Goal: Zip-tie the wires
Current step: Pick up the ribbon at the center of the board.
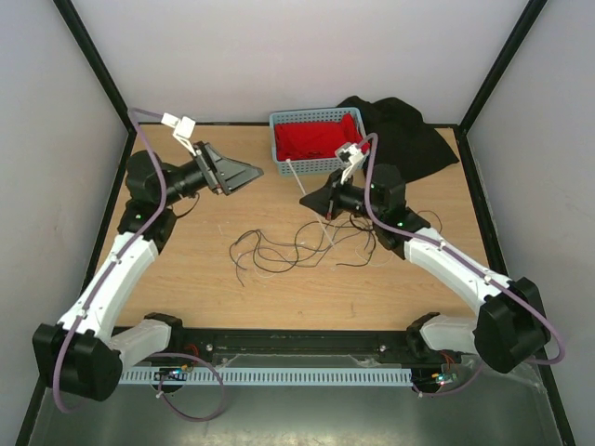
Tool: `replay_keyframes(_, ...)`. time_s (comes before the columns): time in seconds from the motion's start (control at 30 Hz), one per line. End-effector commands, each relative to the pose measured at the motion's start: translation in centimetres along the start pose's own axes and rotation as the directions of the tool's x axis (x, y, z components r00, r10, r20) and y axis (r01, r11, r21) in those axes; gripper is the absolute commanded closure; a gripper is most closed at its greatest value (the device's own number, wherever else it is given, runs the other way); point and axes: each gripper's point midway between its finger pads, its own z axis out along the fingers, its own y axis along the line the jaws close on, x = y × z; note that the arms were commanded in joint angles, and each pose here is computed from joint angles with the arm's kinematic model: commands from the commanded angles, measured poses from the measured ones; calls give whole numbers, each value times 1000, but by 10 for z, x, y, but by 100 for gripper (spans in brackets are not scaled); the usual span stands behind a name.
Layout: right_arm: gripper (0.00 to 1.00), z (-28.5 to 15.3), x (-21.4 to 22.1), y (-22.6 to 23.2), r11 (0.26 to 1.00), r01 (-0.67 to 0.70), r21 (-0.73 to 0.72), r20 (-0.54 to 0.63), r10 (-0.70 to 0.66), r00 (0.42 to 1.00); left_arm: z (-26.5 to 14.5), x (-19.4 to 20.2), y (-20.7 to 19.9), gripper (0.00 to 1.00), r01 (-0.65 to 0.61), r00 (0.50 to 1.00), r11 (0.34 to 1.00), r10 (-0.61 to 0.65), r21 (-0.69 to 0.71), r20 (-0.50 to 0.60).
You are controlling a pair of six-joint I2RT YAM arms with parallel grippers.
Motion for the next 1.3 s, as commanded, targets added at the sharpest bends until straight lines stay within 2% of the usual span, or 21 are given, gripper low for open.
replay_keyframes(0.0,100,-20,-42,50,968,-65,-244,135,100,986,-17,-16,-39,12,-99,995,991,96,92,32)
replay_keyframes(0.13,100,-29,-55,72,932,-124,-340,144,181,973,-24,-22,-62,11,-168,985,973,159,159,70)
replay_keyframes(0.23,100,-39,-66,90,888,-154,-434,163,245,956,-29,-27,-75,10,-214,972,956,188,202,139)
replay_keyframes(0.37,100,-50,-75,106,838,-162,-522,176,292,940,-29,-27,-74,9,-210,969,953,173,220,176)
replay_keyframes(0.43,100,-50,-74,109,826,-164,-539,167,296,940,-25,-25,-73,10,-190,974,952,151,240,170)
replay_keyframes(0.63,100,-49,-76,120,804,-156,-574,166,301,939,-3,-15,-77,24,-186,976,934,140,304,167)
replay_keyframes(0.93,100,-44,-72,124,803,-149,-576,168,296,940,20,-2,-88,28,-203,975,917,157,343,158)
replay_keyframes(0.97,100,-43,-72,124,804,-147,-577,172,295,940,22,-1,-87,31,-199,976,918,153,343,155)
replay_keyframes(1.07,100,-42,-73,126,806,-141,-575,175,289,941,26,3,-87,52,-206,975,916,162,346,151)
replay_keyframes(1.13,100,-39,-70,125,811,-142,-567,171,285,943,27,3,-87,61,-216,973,913,171,345,156)
replay_keyframes(1.27,100,-34,-66,122,829,-138,-542,176,272,946,29,3,-87,67,-221,971,913,174,342,161)
